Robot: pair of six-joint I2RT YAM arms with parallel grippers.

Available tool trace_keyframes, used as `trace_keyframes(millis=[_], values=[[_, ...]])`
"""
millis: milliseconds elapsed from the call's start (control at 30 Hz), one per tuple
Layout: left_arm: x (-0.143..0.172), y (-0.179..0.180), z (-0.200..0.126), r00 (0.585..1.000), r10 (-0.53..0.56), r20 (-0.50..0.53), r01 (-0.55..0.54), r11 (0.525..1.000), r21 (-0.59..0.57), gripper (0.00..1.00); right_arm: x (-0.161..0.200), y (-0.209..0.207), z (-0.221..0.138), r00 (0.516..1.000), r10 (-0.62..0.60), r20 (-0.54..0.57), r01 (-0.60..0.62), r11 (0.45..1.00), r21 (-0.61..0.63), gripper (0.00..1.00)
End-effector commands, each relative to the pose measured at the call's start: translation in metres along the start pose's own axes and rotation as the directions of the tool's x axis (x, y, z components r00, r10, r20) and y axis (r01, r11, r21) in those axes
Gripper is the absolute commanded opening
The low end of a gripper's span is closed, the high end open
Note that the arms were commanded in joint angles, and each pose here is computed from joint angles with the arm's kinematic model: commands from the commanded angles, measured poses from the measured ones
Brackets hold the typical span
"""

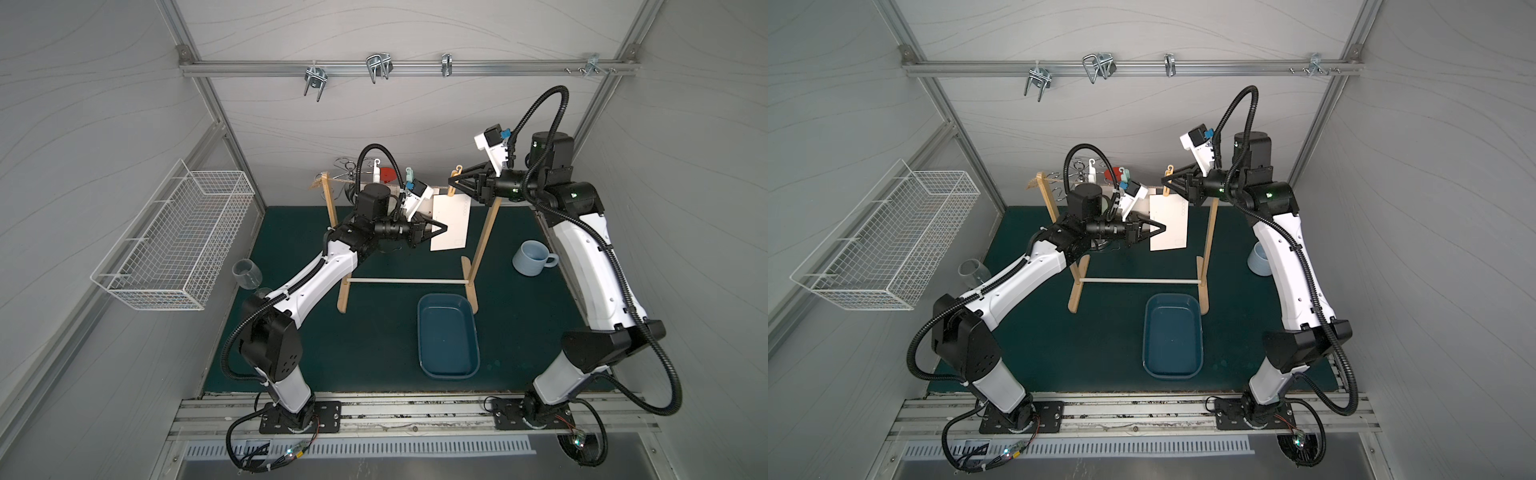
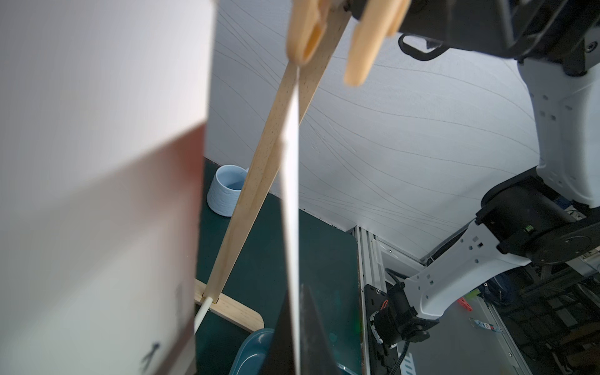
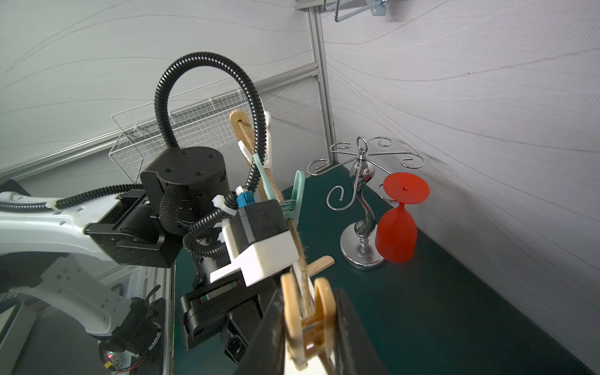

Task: Remove the postcards from the strings
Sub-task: Remove the clamp from the clothesline.

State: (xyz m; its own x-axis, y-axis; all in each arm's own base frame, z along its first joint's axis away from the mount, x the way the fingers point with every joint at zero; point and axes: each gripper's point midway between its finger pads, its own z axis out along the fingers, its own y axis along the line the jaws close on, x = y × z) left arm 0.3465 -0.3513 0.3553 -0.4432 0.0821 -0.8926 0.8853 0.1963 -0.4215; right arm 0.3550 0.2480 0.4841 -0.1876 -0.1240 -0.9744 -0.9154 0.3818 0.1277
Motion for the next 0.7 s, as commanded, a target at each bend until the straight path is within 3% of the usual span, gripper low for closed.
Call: trace_keyframes(millis=[0, 667], values=[[-0.016, -0.013, -0.006, 0.999, 0.036, 0.038, -0.037, 0.999, 0.017, 0.0, -0.021, 0.01, -0.015, 0.996, -0.061, 0.059, 0.059, 0.998, 0.033, 0.0], [-0.012, -0.022, -0.003, 0.999, 0.034, 0.028, -0.035, 0.999, 0.022, 0.0, -0.038, 0.007, -0.027, 0.975, -0.165, 0.151, 0.138, 0.975, 0.173, 0.0]])
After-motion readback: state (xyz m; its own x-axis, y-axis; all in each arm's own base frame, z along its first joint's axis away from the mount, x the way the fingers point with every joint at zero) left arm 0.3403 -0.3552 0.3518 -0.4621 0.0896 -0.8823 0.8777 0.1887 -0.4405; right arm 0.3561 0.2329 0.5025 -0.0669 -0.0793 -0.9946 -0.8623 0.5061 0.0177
